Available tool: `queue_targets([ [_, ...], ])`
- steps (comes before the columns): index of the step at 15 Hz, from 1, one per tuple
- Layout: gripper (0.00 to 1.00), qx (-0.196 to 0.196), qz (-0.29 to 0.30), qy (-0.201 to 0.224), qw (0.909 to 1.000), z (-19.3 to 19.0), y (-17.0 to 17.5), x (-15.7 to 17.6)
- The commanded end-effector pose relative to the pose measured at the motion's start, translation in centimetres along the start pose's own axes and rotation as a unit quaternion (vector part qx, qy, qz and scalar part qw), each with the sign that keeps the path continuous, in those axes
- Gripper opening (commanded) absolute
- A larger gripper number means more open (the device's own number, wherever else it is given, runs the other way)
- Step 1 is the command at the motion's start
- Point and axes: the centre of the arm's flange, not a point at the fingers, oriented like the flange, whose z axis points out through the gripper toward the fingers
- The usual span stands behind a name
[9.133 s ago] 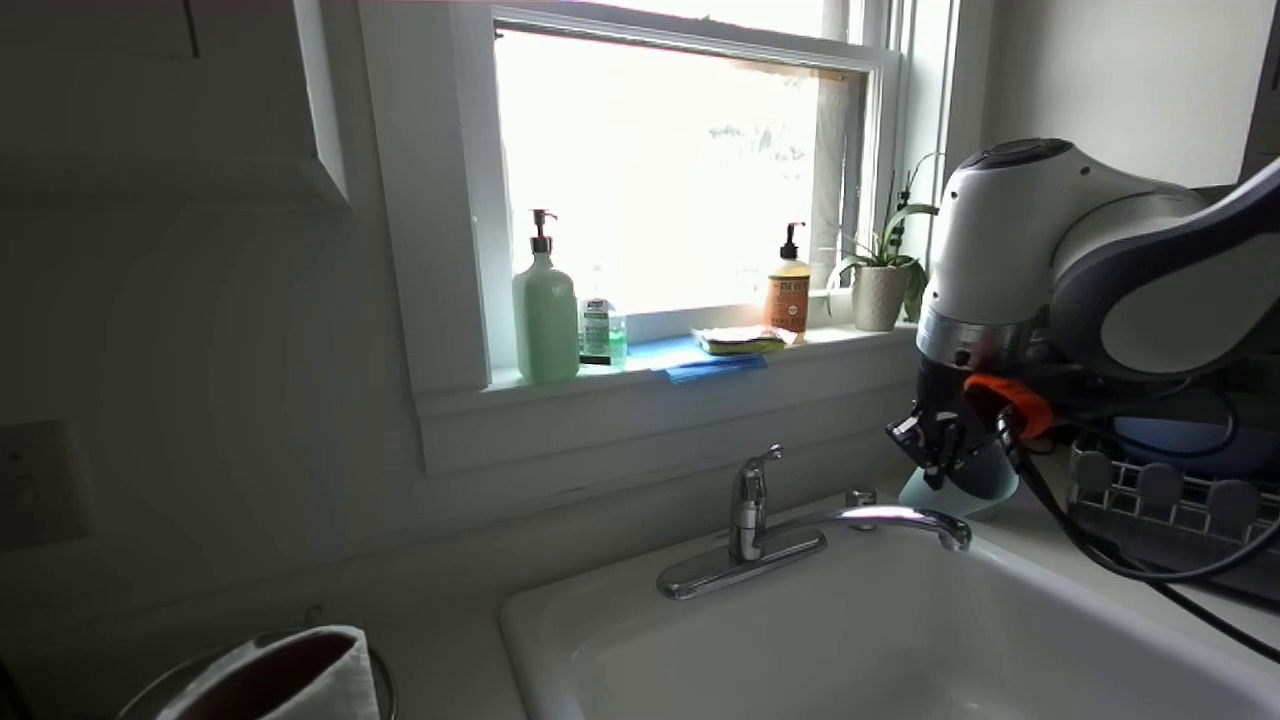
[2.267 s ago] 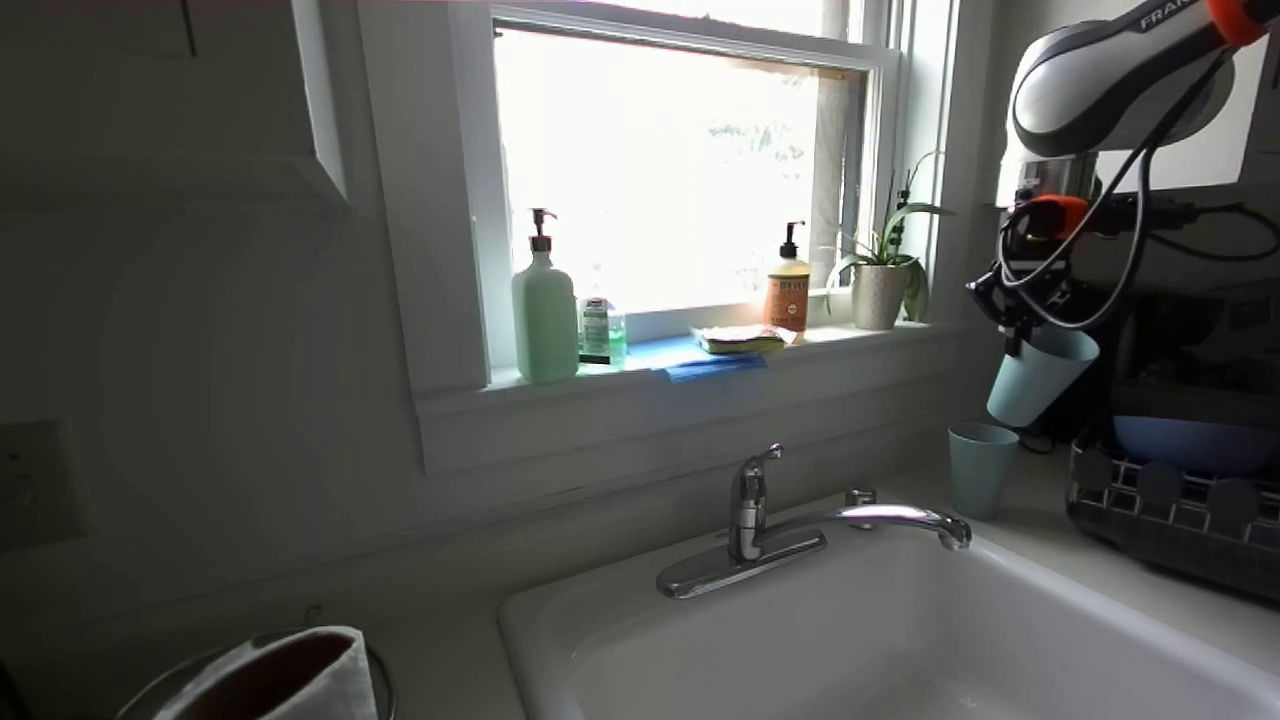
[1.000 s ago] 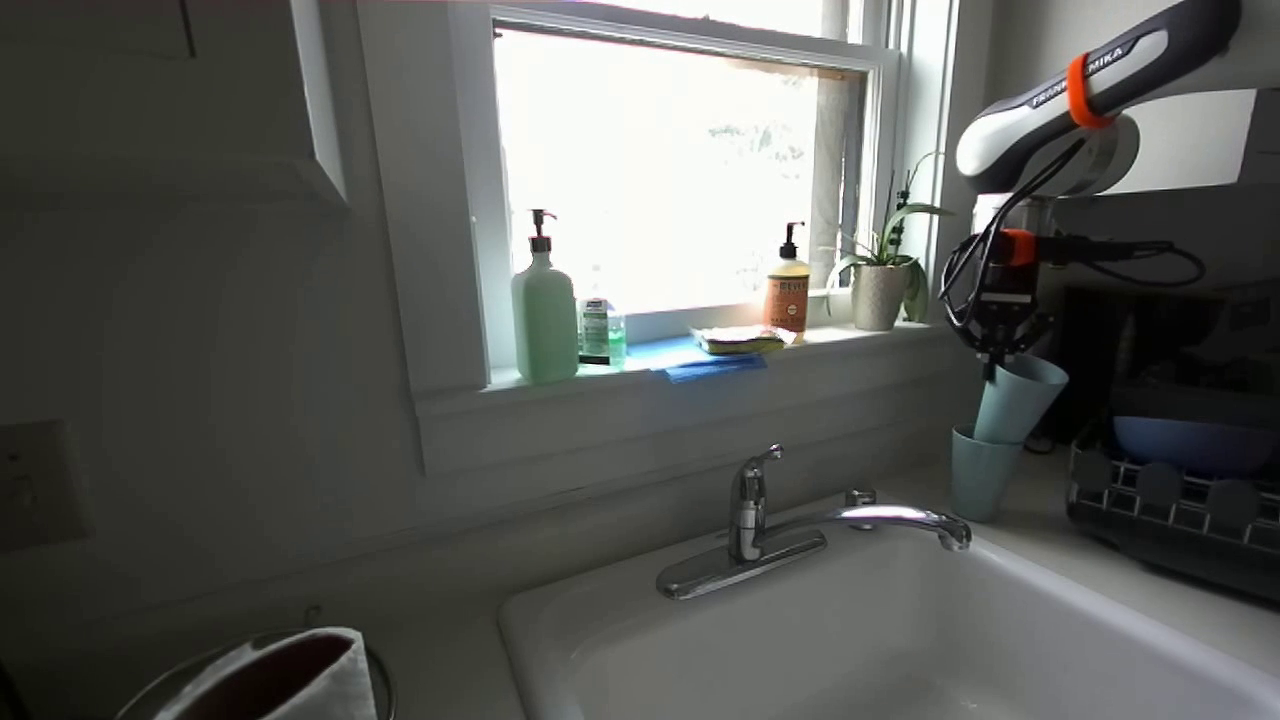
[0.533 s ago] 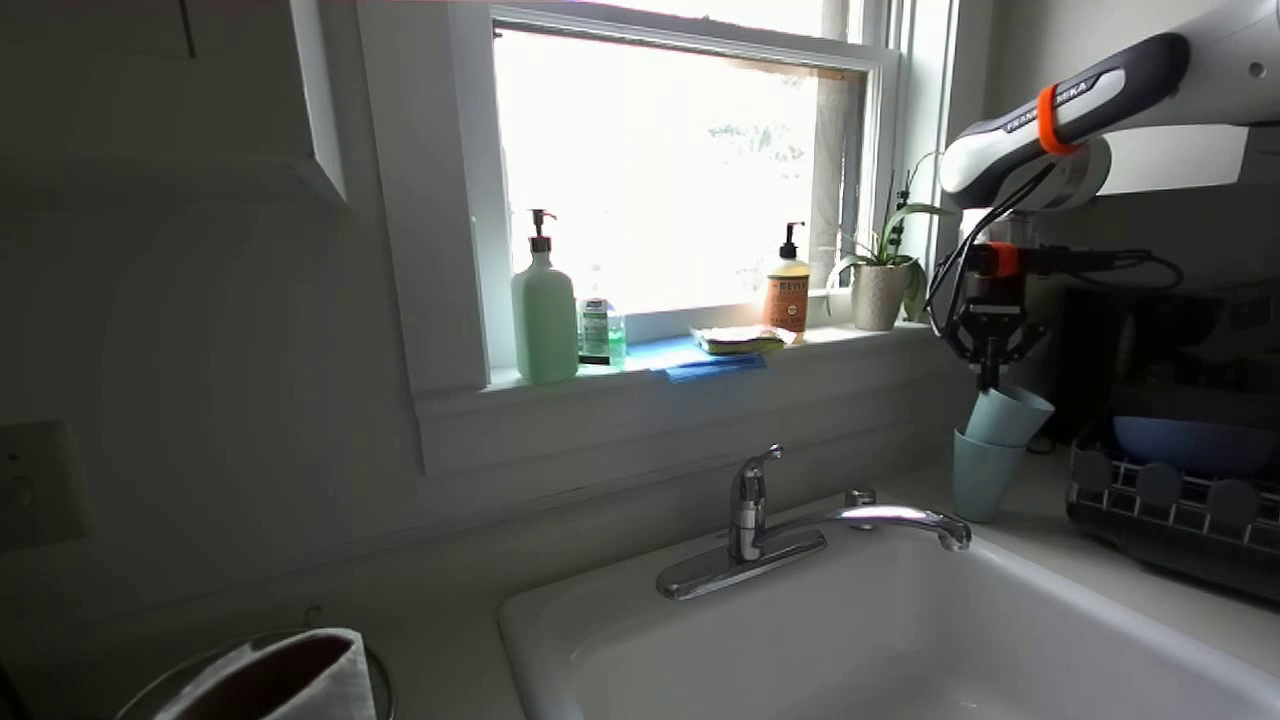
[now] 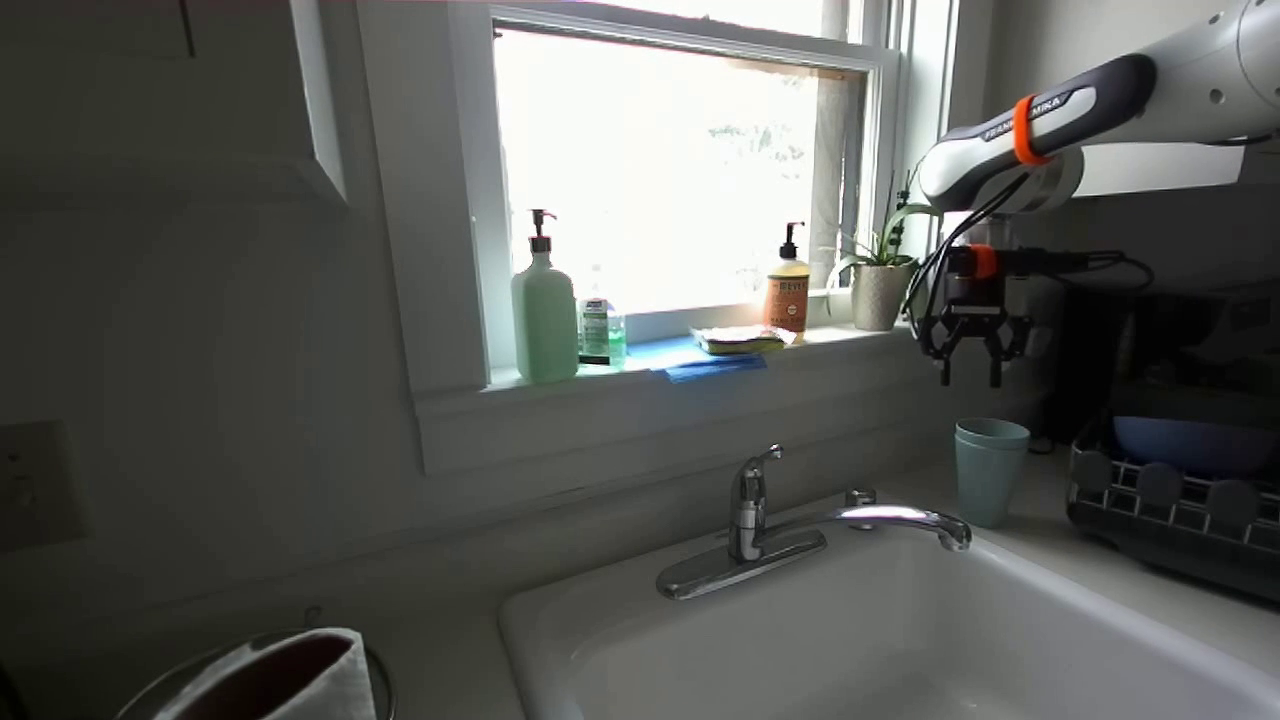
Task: Unstack the cups and empty the bottom cup then restack them
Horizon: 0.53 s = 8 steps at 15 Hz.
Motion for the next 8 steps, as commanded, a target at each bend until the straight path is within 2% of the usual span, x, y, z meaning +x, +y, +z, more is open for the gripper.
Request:
queue_targets([
  [1, 0.97, 0.005, -0.006, 0.008, 0.9999, -1.2, 0.1, -1.3],
  [8, 1.0, -0.022, -0.057, 0.07, 0.9956, -2.1, 3.0, -5.9],
])
